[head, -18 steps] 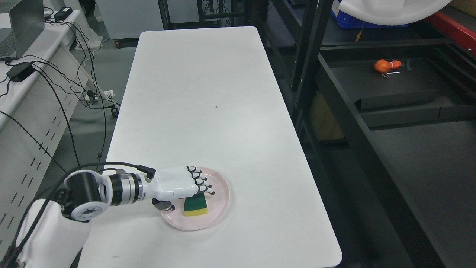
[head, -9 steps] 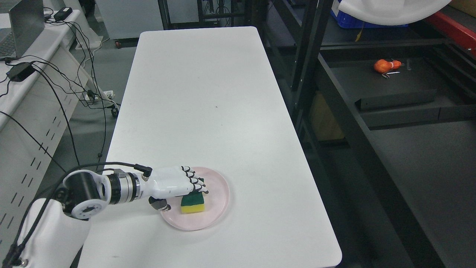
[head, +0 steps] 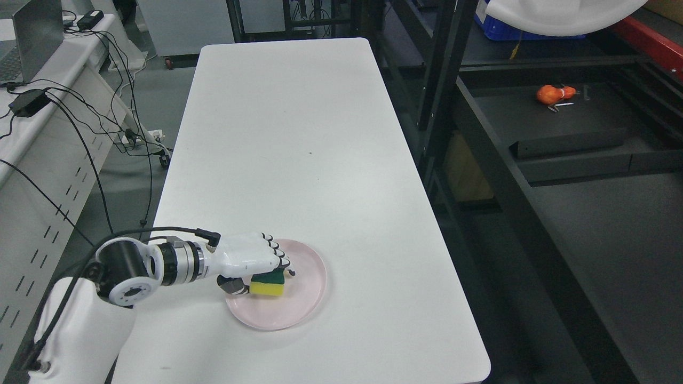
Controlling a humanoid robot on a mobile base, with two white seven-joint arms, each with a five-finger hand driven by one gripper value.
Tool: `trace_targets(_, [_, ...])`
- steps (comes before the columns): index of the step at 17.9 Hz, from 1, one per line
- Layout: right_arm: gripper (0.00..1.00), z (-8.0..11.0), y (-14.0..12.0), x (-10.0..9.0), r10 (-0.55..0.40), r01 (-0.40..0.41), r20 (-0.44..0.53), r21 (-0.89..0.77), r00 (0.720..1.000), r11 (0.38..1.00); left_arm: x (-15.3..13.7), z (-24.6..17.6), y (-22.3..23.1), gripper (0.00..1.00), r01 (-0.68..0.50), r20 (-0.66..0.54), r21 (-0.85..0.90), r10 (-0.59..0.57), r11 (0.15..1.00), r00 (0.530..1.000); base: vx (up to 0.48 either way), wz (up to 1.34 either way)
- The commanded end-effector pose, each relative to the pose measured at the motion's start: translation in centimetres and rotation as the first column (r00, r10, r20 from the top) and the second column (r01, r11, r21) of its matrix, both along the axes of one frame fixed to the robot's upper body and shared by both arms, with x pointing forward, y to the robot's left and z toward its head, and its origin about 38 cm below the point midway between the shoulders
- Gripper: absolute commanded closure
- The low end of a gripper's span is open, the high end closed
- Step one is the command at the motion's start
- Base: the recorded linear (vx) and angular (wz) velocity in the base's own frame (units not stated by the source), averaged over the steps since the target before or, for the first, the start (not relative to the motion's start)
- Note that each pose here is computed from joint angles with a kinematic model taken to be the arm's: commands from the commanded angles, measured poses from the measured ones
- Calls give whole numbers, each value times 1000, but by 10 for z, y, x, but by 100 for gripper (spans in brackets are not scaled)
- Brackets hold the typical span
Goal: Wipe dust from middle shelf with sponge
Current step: 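Lower the left hand and close its fingers around the sponge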
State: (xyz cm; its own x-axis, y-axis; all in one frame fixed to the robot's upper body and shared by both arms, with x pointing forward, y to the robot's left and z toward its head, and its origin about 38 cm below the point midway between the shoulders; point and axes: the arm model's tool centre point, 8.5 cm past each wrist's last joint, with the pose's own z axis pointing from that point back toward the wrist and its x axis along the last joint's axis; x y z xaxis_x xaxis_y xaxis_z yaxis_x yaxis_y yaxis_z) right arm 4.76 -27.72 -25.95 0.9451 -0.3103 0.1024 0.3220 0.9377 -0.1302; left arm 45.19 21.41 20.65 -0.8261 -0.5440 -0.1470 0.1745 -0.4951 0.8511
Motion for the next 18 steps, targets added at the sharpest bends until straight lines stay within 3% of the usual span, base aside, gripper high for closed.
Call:
trace_targets(1, [0, 1, -10, -2, -5, 5, -52, 2, 999, 1000, 9, -4, -6, 37, -22, -32, -71, 20, 997, 999, 0, 0])
trace_targets(8, [0, 1, -10, -1, -4, 5, -50, 2, 999, 1000, 11, -8, 2, 54, -46, -52, -94, 42, 994, 998, 0, 0])
trace_targets(12, [0, 1, -10, -1, -4, 5, -50, 2, 999, 1000, 13, 3, 7, 75, -53, -46, -173, 46, 983, 998, 0, 0])
trace_targets(18, [0, 1, -10, -1, -4, 5, -50, 2, 999, 1000, 16, 34, 17, 97, -40, -33, -237, 33, 971, 999, 0, 0])
